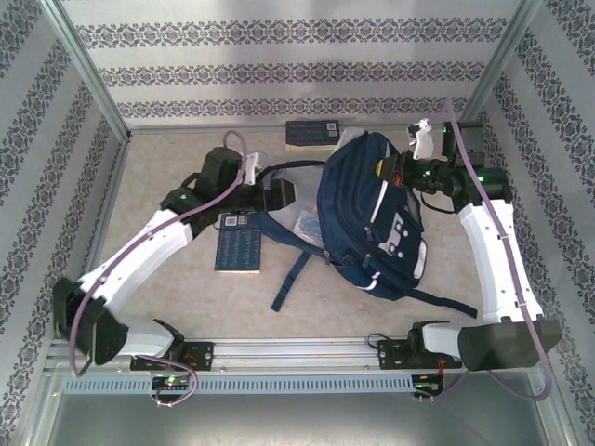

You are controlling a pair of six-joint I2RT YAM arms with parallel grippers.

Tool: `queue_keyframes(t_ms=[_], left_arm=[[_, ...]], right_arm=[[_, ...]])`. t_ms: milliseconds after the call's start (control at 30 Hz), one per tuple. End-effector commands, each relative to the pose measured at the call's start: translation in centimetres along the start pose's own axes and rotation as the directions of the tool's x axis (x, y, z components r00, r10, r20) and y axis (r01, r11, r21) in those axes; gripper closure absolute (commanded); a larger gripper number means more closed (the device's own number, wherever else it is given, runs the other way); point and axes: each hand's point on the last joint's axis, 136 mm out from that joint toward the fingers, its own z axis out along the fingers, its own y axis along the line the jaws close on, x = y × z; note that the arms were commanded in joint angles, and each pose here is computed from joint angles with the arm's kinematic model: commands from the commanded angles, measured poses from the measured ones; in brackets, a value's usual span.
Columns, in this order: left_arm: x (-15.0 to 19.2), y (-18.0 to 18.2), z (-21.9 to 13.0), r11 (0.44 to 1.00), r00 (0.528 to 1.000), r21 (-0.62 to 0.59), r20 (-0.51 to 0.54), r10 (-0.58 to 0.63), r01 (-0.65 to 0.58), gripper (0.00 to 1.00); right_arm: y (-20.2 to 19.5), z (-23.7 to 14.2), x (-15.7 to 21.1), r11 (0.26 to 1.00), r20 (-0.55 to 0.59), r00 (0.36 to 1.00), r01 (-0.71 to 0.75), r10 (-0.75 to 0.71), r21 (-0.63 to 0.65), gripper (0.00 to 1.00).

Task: Pack the student bag

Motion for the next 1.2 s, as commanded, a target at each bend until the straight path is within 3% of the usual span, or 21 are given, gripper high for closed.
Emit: queue_keyframes(t_ms=[0,133,267,533,633,767,833,967,1067,1167], left_arm=[[0.7,2.8,-1.5,0.99,0.998,-0.129,0.023,0.053,-0.05,0.12],[1.1,2.8,-1.8,0.993,0.999,-0.109,0.019,0.043,-0.04,0.12],[1.3,2.9,-2.1,0.993,0.999,-0.113,0.02,0.046,-0.043,0.12],[1.3,5.9,-3.4,0.975,0.998,-0.22,0.061,0.006,0.008,0.12],[1.5,7.2,-3.6,0.967,0.997,-0.251,0.076,-0.019,0.038,0.11],[2.2,10.0,-3.6,0.93,0.993,-0.351,0.081,-0.084,0.107,0.1],[2.6,11.7,-3.8,0.898,0.99,-0.417,0.084,-0.117,0.141,0.09],[3.2,13.9,-4.2,0.86,0.981,-0.474,0.125,-0.147,0.189,0.08],[3.8,16.5,-4.5,0.818,0.965,-0.513,0.172,-0.199,0.26,0.05],[5.1,19.5,-4.3,0.771,0.945,-0.547,0.187,-0.268,0.326,0.04]], right_arm=[[2.1,-2.8,-3.7,0.99,0.131,0.981,0.141,-0.142,0.017,1.0],[3.3,-3.2,-4.7,0.975,0.115,0.969,0.219,-0.22,0.019,1.0],[2.2,-2.1,-3.9,0.923,-0.008,0.936,0.349,-0.353,0.159,1.0],[-5.7,3.3,0.7,0.85,-0.27,0.919,0.373,-0.286,0.371,0.99],[-7.2,4.2,1.4,0.827,-0.285,0.921,0.368,-0.264,0.424,0.72],[-5.9,3.8,0.5,0.806,-0.202,0.93,0.366,-0.306,0.466,0.54],[-4.6,3.4,-0.2,0.804,-0.147,0.934,0.355,-0.325,0.478,0.51],[-0.9,5.3,1.2,0.909,-0.063,0.976,0.216,-0.207,0.358,0.52],[3.3,9.8,5.2,0.976,-0.073,0.988,0.145,-0.135,0.164,0.48],[6.1,14.2,9.5,0.991,-0.104,0.991,0.089,-0.079,0.103,0.47]])
